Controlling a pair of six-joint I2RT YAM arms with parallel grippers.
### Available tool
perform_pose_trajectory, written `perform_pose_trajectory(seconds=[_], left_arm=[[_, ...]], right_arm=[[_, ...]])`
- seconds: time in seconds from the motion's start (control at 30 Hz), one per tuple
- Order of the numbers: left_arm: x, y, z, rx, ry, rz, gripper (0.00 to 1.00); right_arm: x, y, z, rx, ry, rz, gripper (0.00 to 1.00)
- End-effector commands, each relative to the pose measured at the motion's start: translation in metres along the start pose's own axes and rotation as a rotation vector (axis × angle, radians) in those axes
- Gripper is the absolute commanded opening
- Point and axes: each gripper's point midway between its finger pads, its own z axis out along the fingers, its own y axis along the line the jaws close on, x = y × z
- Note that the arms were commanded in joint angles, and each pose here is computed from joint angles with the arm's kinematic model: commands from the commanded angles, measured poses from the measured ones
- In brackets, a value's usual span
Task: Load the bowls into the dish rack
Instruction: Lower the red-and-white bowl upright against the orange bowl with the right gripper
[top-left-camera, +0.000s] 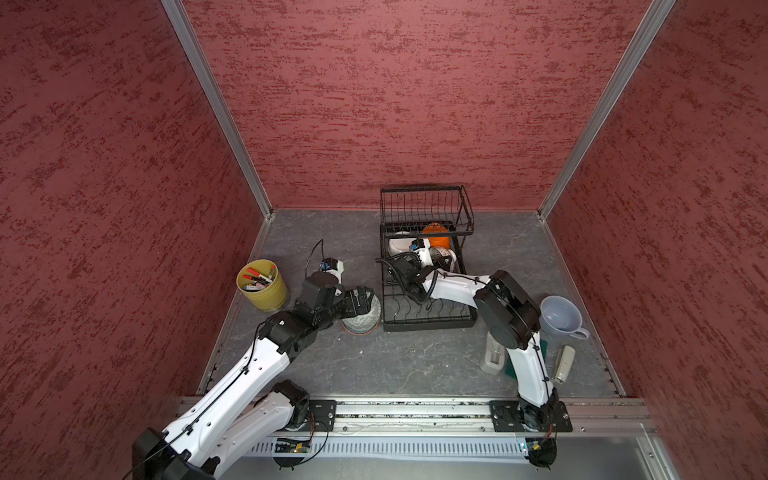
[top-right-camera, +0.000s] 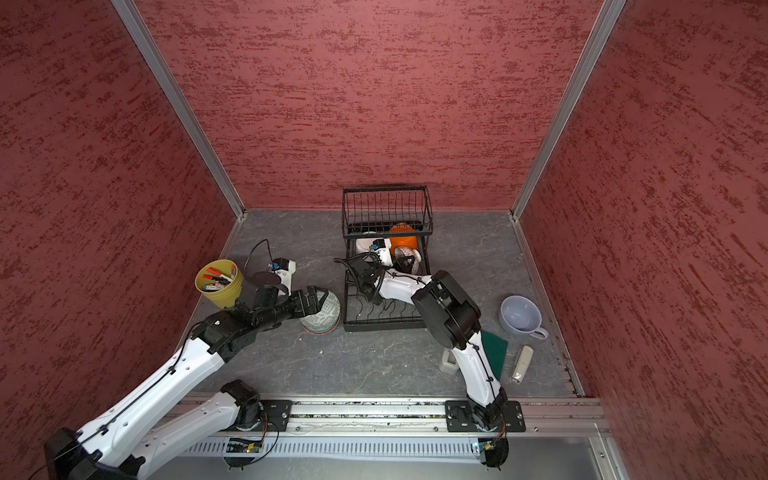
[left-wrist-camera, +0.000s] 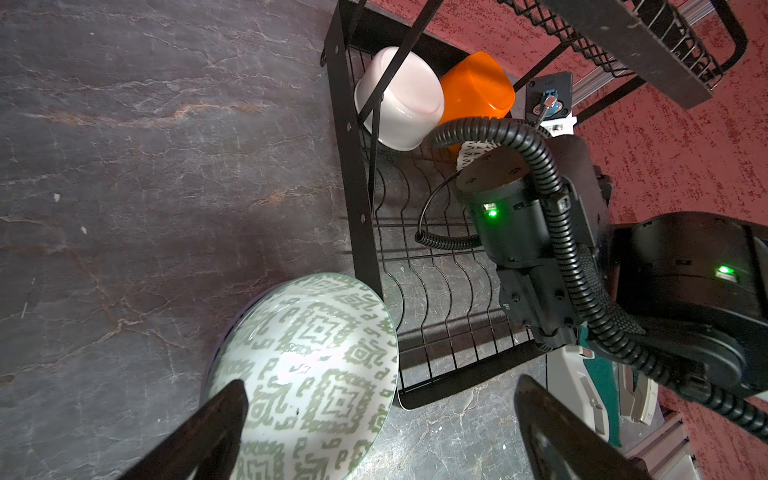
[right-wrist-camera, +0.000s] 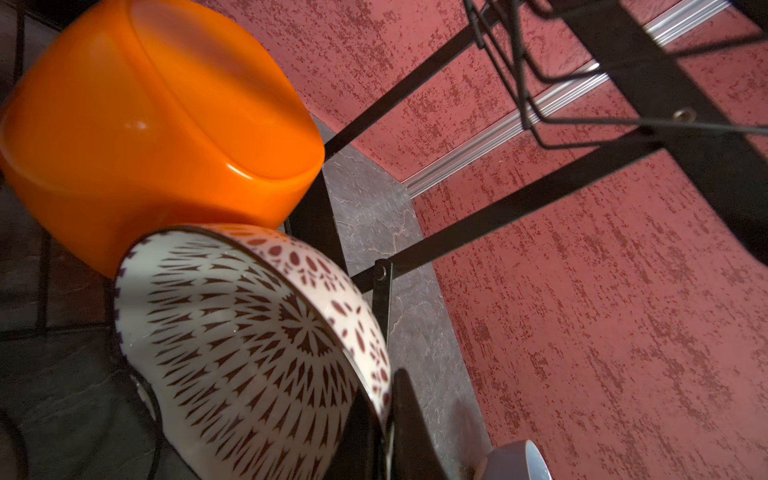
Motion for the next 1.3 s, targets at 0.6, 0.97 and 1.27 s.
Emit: perform_pose_trajectory(seconds=[0.6, 0.97, 1.27], left_arm=[[-0.003, 0.000, 0.001, -0.004, 0.006, 0.011, 1.00], [0.000, 0.002, 0.002, -0.012, 0.015, 0.006, 1.00], [0.003, 0.006, 0.001, -0.023, 0.017, 0.004, 1.00]], right_arm=[[-0.001, 0.019, -0.011, -0.110, 0.029, 0.019, 0.24], [-0.002, 0.014, -0.013, -0.134, 0.036, 0.045, 0.52], [-0.010, 0.009, -0.021, -0.236, 0.045, 0.117, 0.75]])
